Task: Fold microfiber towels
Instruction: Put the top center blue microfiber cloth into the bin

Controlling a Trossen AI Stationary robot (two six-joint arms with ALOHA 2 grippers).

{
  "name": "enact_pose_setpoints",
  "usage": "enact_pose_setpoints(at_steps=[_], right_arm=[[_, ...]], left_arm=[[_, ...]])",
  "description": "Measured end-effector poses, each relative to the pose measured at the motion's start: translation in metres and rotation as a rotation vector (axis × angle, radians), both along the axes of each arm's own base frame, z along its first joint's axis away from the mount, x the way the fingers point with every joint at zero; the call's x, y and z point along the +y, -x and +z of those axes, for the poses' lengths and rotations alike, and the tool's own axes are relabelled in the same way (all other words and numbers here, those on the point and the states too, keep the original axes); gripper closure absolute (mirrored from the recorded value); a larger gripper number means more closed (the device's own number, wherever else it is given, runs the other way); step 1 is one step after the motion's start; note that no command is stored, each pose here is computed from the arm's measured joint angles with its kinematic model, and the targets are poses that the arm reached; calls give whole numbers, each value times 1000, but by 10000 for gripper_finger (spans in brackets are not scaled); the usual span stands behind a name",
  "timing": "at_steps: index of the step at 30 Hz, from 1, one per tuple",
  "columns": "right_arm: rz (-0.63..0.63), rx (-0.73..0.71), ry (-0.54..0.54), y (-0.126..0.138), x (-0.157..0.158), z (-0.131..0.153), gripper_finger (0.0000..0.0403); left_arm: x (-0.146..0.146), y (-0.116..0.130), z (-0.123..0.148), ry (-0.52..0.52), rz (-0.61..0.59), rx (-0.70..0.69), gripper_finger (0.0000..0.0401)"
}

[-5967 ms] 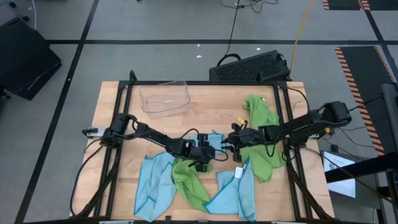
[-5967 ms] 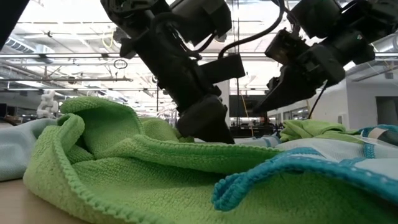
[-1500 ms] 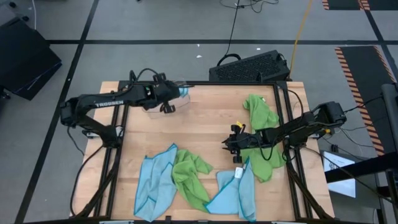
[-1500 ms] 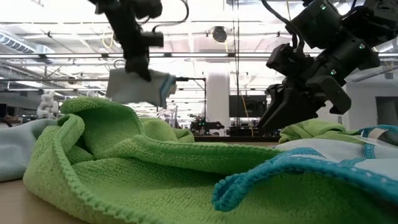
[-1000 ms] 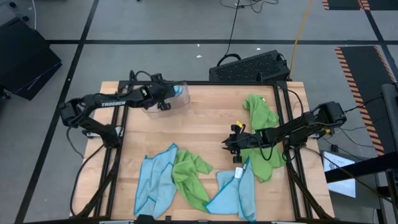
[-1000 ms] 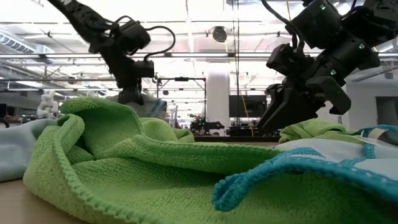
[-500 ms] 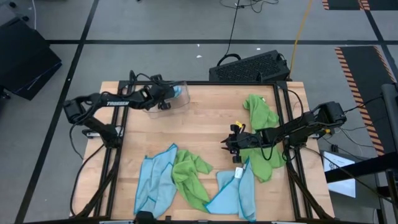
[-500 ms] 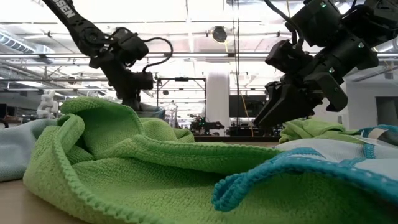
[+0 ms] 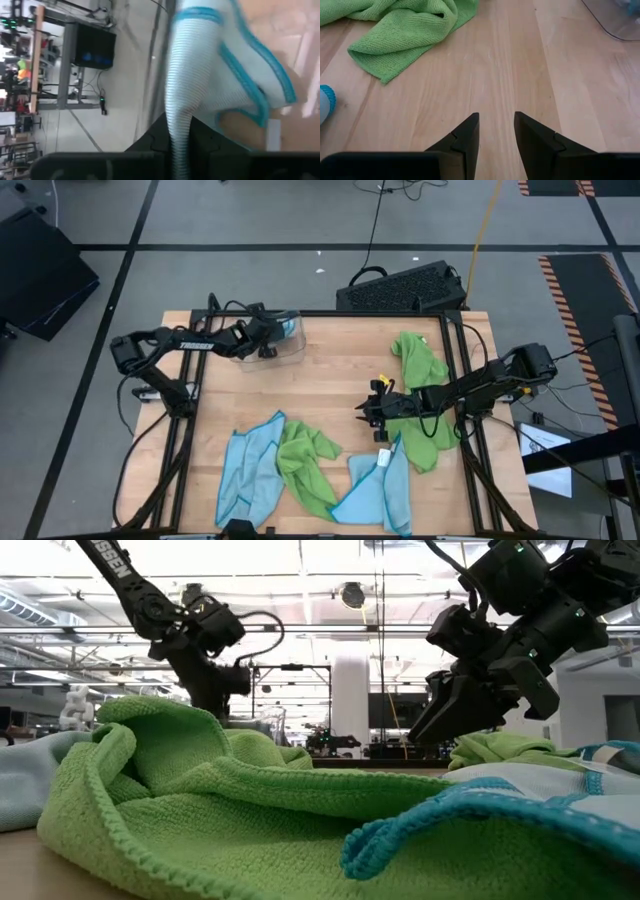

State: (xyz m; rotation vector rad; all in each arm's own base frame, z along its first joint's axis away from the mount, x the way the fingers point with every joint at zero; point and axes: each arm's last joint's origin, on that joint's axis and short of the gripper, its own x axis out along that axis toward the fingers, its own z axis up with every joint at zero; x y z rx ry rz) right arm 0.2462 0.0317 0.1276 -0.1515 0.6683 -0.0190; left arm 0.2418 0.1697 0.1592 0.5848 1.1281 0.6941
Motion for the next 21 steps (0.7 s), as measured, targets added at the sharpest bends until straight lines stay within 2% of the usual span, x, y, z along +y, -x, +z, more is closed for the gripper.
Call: enact_pose_setpoints(at_steps=[7, 12, 18, 21], right_arm=[[3, 0, 6, 0, 0, 0, 289], [4, 0, 8, 0, 0, 0, 289], [3, 0, 8, 0, 0, 0, 289], [2, 0, 7, 0, 0, 0, 289]], left_arm=[[-7, -5, -2, 2, -24, 12, 344], [-16, -8, 5, -64, -29, 55, 343], [-31, -14, 13, -146, -45, 93, 382], [-39, -17, 14, -188, -21, 120, 385]])
